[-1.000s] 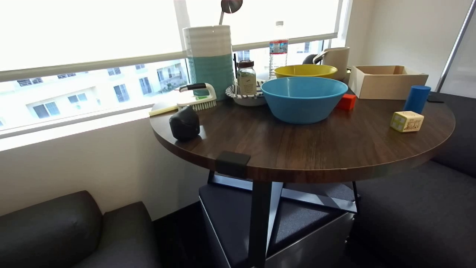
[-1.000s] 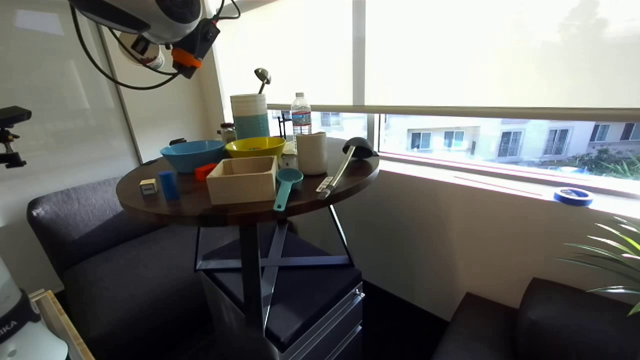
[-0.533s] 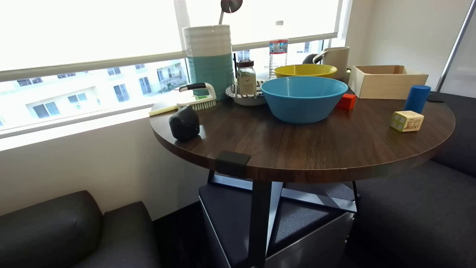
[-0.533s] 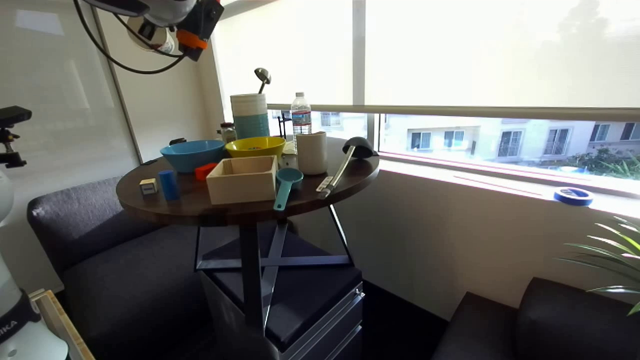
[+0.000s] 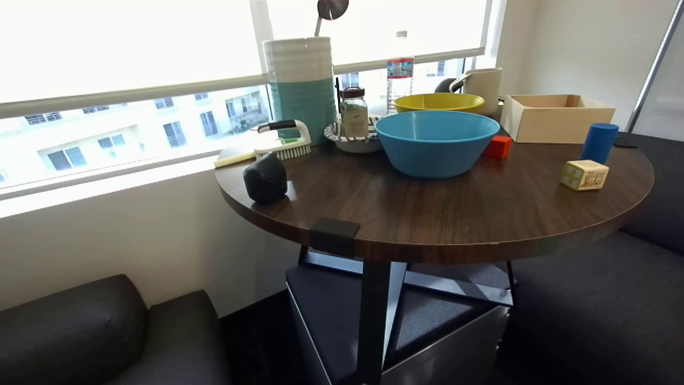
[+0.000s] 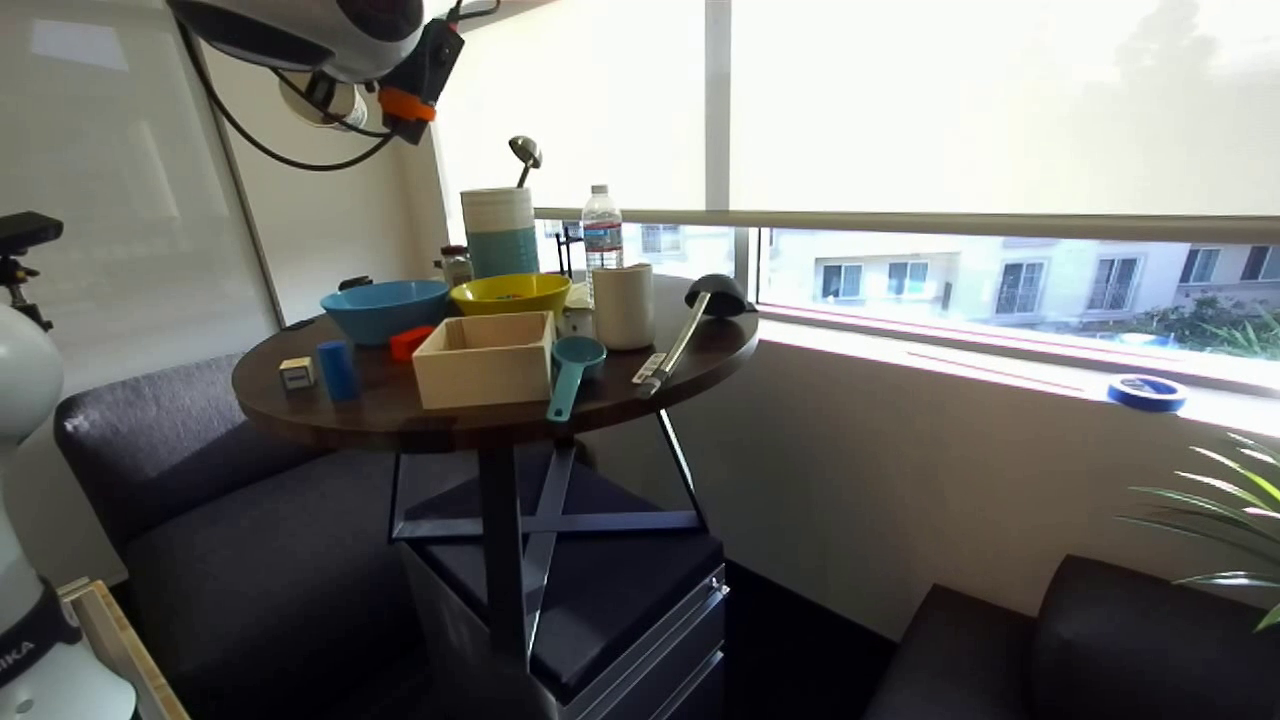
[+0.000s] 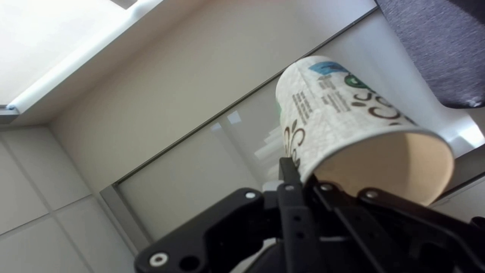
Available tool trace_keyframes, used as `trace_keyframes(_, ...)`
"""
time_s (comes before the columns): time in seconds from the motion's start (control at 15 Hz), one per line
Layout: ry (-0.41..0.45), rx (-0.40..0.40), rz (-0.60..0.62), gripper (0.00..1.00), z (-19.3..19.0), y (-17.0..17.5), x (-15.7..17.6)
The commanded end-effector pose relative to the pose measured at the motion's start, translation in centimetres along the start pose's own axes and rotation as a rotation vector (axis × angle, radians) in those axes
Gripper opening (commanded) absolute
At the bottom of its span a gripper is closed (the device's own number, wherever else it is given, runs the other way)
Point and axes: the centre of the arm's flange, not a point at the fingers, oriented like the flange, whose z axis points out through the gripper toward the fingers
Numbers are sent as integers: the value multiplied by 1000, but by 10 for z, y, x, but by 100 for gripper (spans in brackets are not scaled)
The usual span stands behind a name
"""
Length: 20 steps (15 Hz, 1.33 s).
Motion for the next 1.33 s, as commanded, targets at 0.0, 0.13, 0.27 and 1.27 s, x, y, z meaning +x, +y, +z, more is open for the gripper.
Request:
trace_keyframes(0.0, 0, -2, -2, 3, -1, 1, 1)
trace_keyframes(0.13, 23, -11, -5, 1, 0, -1, -1)
trace_keyframes(0.27, 68, -26, -6, 1, 7, -9, -5)
trace_keyframes(1.27, 179, -76, -206, 1, 23, -21, -25)
